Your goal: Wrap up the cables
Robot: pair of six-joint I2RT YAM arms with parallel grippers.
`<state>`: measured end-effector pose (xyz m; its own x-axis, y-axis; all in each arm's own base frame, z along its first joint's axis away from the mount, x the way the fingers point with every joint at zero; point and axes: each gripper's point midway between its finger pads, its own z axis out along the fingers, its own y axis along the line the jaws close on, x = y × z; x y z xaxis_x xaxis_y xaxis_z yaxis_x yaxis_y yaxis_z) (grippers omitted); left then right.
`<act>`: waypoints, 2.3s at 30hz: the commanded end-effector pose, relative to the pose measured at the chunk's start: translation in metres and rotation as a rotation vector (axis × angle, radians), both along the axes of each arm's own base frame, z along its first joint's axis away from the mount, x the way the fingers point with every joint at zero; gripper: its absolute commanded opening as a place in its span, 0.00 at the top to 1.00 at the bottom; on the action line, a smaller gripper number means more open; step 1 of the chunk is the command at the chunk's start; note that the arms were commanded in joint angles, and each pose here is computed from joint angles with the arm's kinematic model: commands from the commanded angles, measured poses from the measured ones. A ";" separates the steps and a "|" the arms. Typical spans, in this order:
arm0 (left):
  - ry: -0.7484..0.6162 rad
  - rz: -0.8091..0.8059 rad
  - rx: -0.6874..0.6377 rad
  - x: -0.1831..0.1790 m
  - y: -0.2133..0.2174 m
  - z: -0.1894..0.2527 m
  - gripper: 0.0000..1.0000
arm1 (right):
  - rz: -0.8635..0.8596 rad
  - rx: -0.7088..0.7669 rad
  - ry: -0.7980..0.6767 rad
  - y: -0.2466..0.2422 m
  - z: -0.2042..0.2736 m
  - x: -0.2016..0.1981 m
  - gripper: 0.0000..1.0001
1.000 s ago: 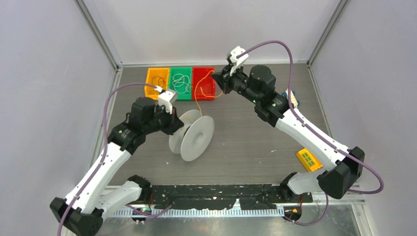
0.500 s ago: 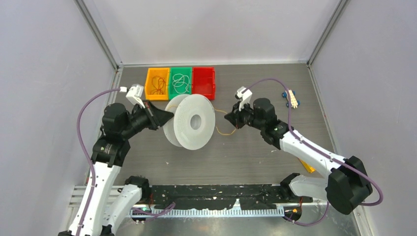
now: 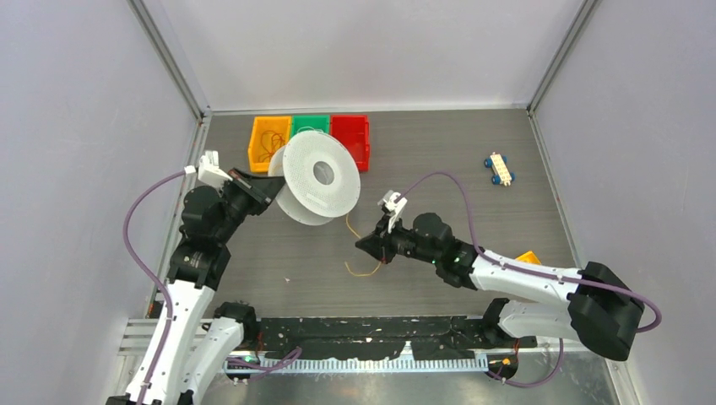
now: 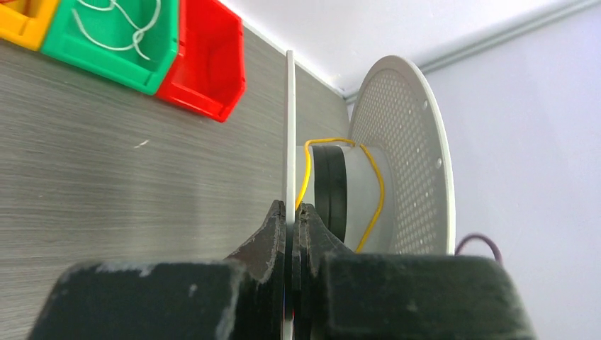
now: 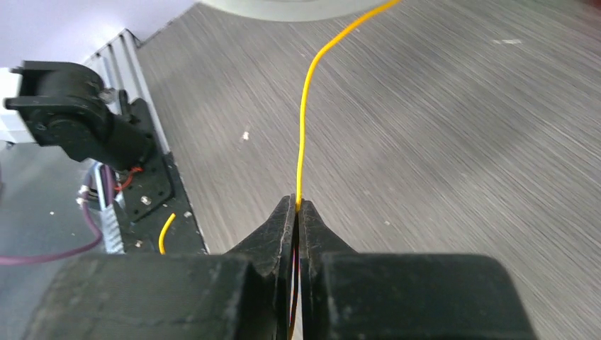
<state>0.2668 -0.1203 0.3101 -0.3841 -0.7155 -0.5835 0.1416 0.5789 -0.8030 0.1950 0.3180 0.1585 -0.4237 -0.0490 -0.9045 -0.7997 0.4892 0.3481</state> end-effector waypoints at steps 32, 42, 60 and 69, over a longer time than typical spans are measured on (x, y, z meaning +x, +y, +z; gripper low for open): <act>-0.302 -0.029 0.892 0.013 -0.014 -0.022 1.00 | 0.060 -0.003 -0.187 0.078 0.128 -0.013 0.95; -0.439 -0.468 1.054 -0.034 -0.044 -0.036 1.00 | -0.032 -0.124 -0.493 0.042 0.163 0.019 0.92; -0.561 -0.614 1.028 -0.065 -0.054 -0.015 1.00 | -0.132 -0.355 -0.491 -0.014 0.096 0.031 0.95; -0.612 -0.692 0.982 -0.089 -0.057 -0.008 1.00 | -0.110 -0.274 -0.417 -0.023 0.091 0.034 0.90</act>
